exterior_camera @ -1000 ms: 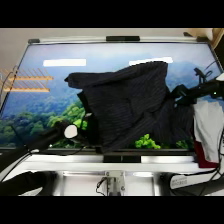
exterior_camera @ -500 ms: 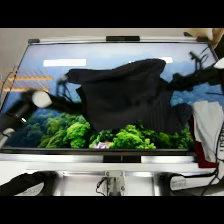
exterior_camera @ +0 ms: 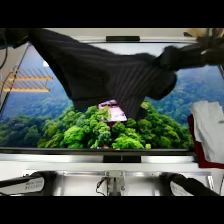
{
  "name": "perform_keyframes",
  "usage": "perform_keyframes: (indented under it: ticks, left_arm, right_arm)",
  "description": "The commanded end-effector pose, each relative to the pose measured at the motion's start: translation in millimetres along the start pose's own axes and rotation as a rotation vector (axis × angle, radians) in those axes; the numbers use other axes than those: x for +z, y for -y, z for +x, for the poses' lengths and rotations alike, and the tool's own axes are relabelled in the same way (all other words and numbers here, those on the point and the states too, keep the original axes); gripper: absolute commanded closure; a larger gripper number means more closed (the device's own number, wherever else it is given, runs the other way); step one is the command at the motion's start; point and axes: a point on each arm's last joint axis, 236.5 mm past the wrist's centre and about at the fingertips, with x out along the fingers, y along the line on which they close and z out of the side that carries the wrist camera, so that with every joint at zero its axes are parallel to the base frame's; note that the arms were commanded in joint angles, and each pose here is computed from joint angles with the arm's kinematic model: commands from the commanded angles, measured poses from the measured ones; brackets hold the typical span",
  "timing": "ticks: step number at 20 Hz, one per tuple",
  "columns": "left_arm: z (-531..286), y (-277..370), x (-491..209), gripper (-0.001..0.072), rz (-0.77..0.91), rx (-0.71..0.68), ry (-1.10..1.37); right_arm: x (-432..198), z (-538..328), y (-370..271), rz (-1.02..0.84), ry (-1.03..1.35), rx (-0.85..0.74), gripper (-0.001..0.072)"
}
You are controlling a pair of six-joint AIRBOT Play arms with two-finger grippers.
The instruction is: Fold the shirts.
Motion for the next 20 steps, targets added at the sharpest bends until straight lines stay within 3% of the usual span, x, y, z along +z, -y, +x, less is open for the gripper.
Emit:
perform_keyframes:
  ticks: [1,2,3,4,5,6,7,13,14,15,20]
  left_arm:
    - [27.6,-33.1,-27.3,0.0648,-0.052,0.029,-0.147]
    - [37.0,-42.3,-53.9,0.0642,-0.068,0.039,-0.253]
    - [42.6,-47.4,-81.6,0.0527,-0.079,0.043,-0.364]
    - [44.0,-51.5,-112.4,0.0223,-0.091,0.046,-0.492]
    - [42.0,-54.8,-137.4,0.004,-0.102,0.049,-0.602]
    - [36.9,-57.9,-158.6,0.0033,-0.111,0.052,-0.701]
    - [30.5,-60.3,-173.6,0.0033,-0.119,0.057,-0.778]
    - [-12.7,-49.0,-154.1,0.004,-0.097,0.079,-0.736]
    - [-21.9,-39.1,-149.0,0.004,-0.076,0.07,-0.715]
    - [-29.4,-29.3,-146.2,0.004,-0.056,0.058,-0.699]
    - [-47.1,22.0,-197.6,0.004,0.008,-0.009,-0.818]
  right_arm:
    - [-71.9,62.5,-75.3,-0.035,-0.15,0.05,0.0616]
    - [-98.8,95.8,-94.0,-0.035,-0.184,0.083,0.0616]
    - [-123.1,125.6,-104.9,-0.042,-0.203,0.096,0.0616]
    - [-143.9,153.8,-111.0,-0.047,-0.21,0.101,0.0603]
    - [-160.7,178.2,-116.2,-0.028,-0.215,0.107,0.0504]
    - [-169.6,192.7,-118.6,-0.016,-0.227,0.11,0.0255]
    - [-172.7,199.4,-119.2,-0.001,-0.24,0.115,0.0139]
    - [-89.1,91.2,-28.9,-0.008,-0.089,-0.041,0.0136]
    - [-69.8,62.0,-6.7,0.027,-0.018,-0.077,0.012]
    - [-56.7,38.2,12.5,0.054,0.038,-0.106,0.0055]
    - [-57.2,4.5,112.5,0.1,0.027,-0.266,0.0051]
